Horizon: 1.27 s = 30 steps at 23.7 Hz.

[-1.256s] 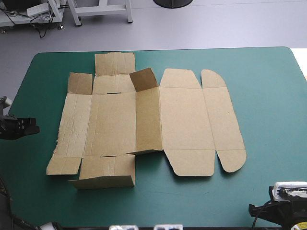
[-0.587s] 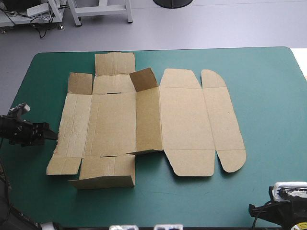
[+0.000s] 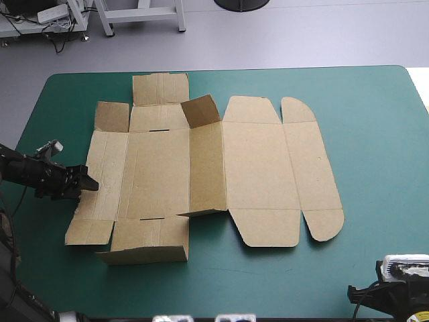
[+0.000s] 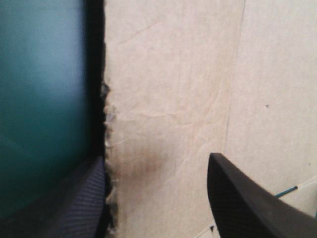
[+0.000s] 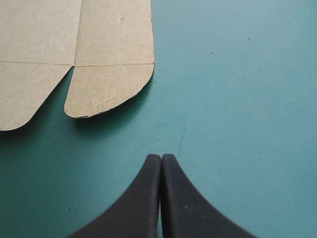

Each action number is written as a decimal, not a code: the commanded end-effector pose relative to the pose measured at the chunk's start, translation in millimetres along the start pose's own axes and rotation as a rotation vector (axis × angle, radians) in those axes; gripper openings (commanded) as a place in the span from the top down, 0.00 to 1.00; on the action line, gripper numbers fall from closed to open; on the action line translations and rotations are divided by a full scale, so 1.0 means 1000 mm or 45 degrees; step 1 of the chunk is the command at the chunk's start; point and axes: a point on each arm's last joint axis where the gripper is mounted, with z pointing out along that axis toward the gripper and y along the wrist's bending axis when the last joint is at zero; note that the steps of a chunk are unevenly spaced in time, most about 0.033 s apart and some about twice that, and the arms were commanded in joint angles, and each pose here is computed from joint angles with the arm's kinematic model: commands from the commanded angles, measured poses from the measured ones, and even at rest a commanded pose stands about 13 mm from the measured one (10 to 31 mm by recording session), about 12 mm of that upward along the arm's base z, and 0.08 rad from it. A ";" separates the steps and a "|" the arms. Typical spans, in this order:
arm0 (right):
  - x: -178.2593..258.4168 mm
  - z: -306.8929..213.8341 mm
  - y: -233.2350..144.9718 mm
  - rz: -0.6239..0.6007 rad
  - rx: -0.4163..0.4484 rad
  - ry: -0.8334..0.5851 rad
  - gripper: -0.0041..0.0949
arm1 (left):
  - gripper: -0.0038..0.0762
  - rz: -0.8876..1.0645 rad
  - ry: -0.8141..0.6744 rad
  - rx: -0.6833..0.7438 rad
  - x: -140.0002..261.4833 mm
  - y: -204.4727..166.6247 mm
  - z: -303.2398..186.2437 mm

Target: Fold the box

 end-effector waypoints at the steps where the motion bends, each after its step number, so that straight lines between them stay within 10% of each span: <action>1: -0.011 -0.004 -0.001 0.000 0.010 -0.091 0.98 | 0.42 -0.010 -0.008 0.158 -0.001 -0.021 -0.011; 18: -0.011 -0.004 -0.001 -0.001 0.012 -0.090 0.98 | 0.52 -0.010 0.136 0.257 -0.008 -0.070 0.029; 25: -0.011 -0.004 -0.001 -0.001 0.012 -0.090 0.98 | 0.93 -0.011 0.180 0.187 -0.002 -0.083 0.029; 30: -0.011 -0.004 -0.001 -0.004 0.012 -0.090 0.98 | 0.96 0.041 0.169 0.116 -0.002 -0.084 0.020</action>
